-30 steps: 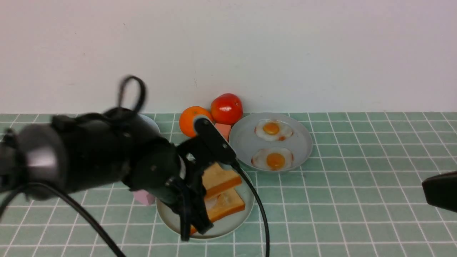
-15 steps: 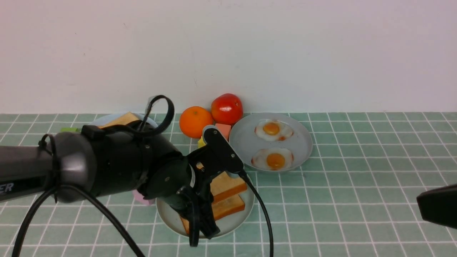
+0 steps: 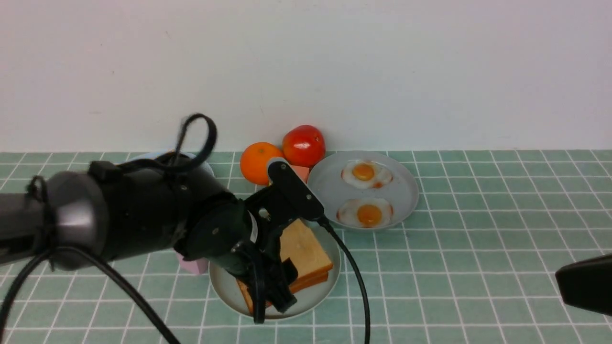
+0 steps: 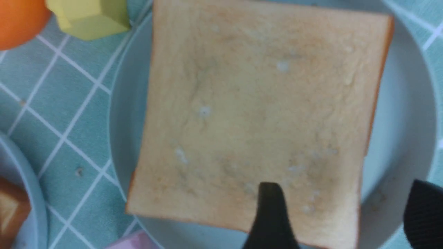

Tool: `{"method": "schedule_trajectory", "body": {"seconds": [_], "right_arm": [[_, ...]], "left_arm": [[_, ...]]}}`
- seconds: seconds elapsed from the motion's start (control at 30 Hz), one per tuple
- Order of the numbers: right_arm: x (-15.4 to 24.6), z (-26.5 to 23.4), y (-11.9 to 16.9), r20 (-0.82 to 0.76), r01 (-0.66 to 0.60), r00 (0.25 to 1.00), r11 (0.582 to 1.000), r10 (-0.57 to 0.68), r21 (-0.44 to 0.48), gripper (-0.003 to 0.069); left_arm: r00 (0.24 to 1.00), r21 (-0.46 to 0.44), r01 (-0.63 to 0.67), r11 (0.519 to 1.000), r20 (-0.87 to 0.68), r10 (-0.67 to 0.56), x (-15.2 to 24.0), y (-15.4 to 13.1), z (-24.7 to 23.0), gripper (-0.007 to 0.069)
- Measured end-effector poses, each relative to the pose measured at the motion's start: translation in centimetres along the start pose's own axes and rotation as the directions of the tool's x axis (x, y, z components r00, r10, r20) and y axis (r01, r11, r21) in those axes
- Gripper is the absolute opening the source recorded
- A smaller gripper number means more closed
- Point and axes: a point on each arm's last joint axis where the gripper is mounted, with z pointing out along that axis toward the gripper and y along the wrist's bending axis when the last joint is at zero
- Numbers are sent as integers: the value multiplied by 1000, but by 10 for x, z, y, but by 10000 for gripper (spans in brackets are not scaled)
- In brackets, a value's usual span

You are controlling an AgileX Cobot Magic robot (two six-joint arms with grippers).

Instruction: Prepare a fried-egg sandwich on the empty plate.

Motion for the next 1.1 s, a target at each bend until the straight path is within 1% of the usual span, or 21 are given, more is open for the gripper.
{"method": "schedule_trajectory", "body": {"seconds": [0.03, 0.1, 0.13, 0.17, 0.2, 0.27, 0.33, 0.37, 0.4, 0.43, 0.57, 0.6, 0.67, 0.7, 0.73, 0.83, 0.87, 0.9, 0.93, 1.0, 1.1], "right_arm": [[0, 0, 0, 1, 0, 1000, 1000, 0, 0, 28], [1, -2, 0, 7, 8, 1000, 1000, -8, 9, 29], [2, -6, -1, 14, 18, 1000, 1000, -18, 20, 29], [3, -7, -1, 17, 21, 1000, 999, -21, 24, 29], [4, -9, -1, 22, 22, 999, 999, -22, 28, 29], [6, -22, -1, 64, 18, 998, 998, -22, 54, 29], [10, -33, -2, 100, 9, 995, 997, -17, 78, 29], [13, -37, -3, 105, -1, 994, 996, -9, 94, 29], [16, -42, -4, 114, -10, 993, 995, -2, 104, 29], [22, -49, -6, 116, -30, 993, 990, 15, 134, 29], [50, -67, -13, 120, -101, 990, 973, 77, 206, 29], [55, -69, -15, 127, -111, 988, 971, 85, 212, 29], [73, -78, -18, 161, -146, 981, 963, 111, 225, 23], [80, -80, -20, 180, -164, 976, 960, 124, 229, 14], [87, -82, -22, 201, -179, 971, 955, 133, 236, 8], [101, -81, -30, 240, -214, 959, 938, 150, 272, 1], [102, -82, -31, 248, -217, 957, 936, 148, 276, 1], [106, -76, -36, 279, -221, 950, 931, 138, 292, 1], [107, -73, -38, 303, -219, 944, 930, 126, 295, 1], [105, -64, -42, 353, -207, 931, 933, 95, 295, 1], [102, -45, -46, 420, -174, 907, 945, 45, 276, 2]], "left_arm": [[1000, 1, 5, 1000, 2, -5, 0, 0, -1, 509], [993, 24, 101, 995, 59, -102, -5, 0, -29, 496], [978, 42, 171, 984, 118, -174, -9, 1, -54, 460], [975, 41, 175, 984, 129, -179, -9, 2, -58, 460], [963, 51, 206, 977, 165, -212, -10, 2, -74, 419], [901, 78, 276, 958, 327, -287, -6, 3, -137, 256], [848, 92, 300, 950, 430, -309, 6, 2, -172, 133], [828, 96, 304, 948, 466, -312, 13, 0, -184, 92], [804, 103, 309, 946, 504, -317, 22, -3, -195, 32], [770, 119, 318, 941, 547, -329, 37, -8, -207, -11], [664, 174, 347, 922, 649, -372, 98, -29, -221, -13], [645, 181, 351, 919, 665, -377, 108, -32, -221, -13], [574, 215, 335, 918, 726, -379, 140, -42, -216, -13], [534, 195, 360, 912, 759, -373, 153, -46, -213, -13], [500, 196, 362, 911, 784, -367, 164, -49, -209, -13], [426, 197, 364, 910, 834, -351, 188, -57, -198, -13], [422, 197, 364, 910, 837, -350, 188, -57, -199, -13], [394, 197, 366, 910, 853, -343, 198, -60, -192, -13], [390, 197, 366, 910, 855, -342, 201, -61, -189, -13], [394, 196, 368, 909, 853, -343, 206, -63, -182, -13], [426, 195, 375, 906, 832, -355, 212, -66, -169, -13]]}}
